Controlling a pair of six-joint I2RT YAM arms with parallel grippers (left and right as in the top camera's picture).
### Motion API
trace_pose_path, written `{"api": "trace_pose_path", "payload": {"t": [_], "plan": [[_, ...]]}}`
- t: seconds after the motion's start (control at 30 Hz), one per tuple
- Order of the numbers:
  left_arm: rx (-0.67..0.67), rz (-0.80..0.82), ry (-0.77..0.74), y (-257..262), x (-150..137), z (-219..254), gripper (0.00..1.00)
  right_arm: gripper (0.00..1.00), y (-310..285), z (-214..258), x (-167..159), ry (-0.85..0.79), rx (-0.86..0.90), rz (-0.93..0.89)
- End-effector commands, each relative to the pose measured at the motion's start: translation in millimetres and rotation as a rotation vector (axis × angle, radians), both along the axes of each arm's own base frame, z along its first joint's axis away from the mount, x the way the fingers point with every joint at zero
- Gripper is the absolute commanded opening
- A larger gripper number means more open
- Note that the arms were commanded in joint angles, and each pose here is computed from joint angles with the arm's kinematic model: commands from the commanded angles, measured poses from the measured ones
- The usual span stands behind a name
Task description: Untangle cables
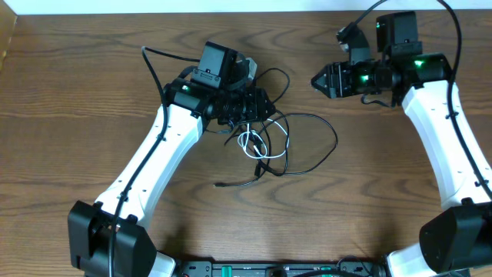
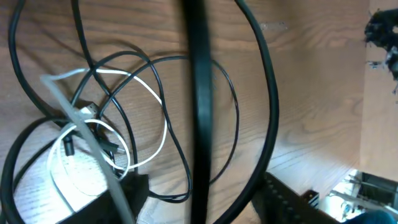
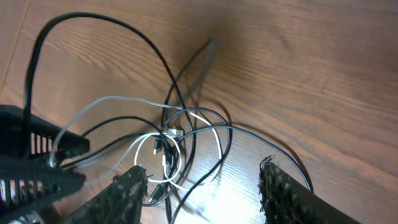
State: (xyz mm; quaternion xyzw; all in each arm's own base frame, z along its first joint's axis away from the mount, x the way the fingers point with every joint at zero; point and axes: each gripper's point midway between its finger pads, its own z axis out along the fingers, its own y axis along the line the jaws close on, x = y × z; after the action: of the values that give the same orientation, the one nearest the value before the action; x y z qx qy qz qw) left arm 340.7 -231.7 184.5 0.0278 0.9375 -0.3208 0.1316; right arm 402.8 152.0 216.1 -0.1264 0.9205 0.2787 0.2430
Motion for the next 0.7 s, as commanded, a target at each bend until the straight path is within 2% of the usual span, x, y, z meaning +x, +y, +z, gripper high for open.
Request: {"api": "trace_pose_path", "payload": {"t": [0.0, 0.1, 0.23, 0.3, 0.5, 0.67], "plan": [[0.015, -0.046, -0.026, -13, -4, 1, 0.66, 0.57, 2, 1, 2, -0.013, -0.002, -0.001], [0.017, -0.088, -0.051, -26, -10, 0, 0.72, 0.59, -5, 2, 6, -0.020, -0.003, -0.022], [0.093, -0.094, -0.088, -33, -14, -7, 0.81, 0.63, -25, 1, 13, -0.004, 0.006, -0.087], [0.097, -0.110, -0.105, -41, -16, -6, 0.90, 0.64, -39, 1, 16, 0.006, 0.012, -0.133], [0.081, -0.090, -0.136, -38, -7, 1, 0.91, 0.69, -46, 0, 15, 0.020, 0.017, -0.146], [0.058, -0.004, -0.188, -9, 11, 26, 0.91, 0.70, -34, -4, 10, 0.037, 0.014, -0.118]]}}
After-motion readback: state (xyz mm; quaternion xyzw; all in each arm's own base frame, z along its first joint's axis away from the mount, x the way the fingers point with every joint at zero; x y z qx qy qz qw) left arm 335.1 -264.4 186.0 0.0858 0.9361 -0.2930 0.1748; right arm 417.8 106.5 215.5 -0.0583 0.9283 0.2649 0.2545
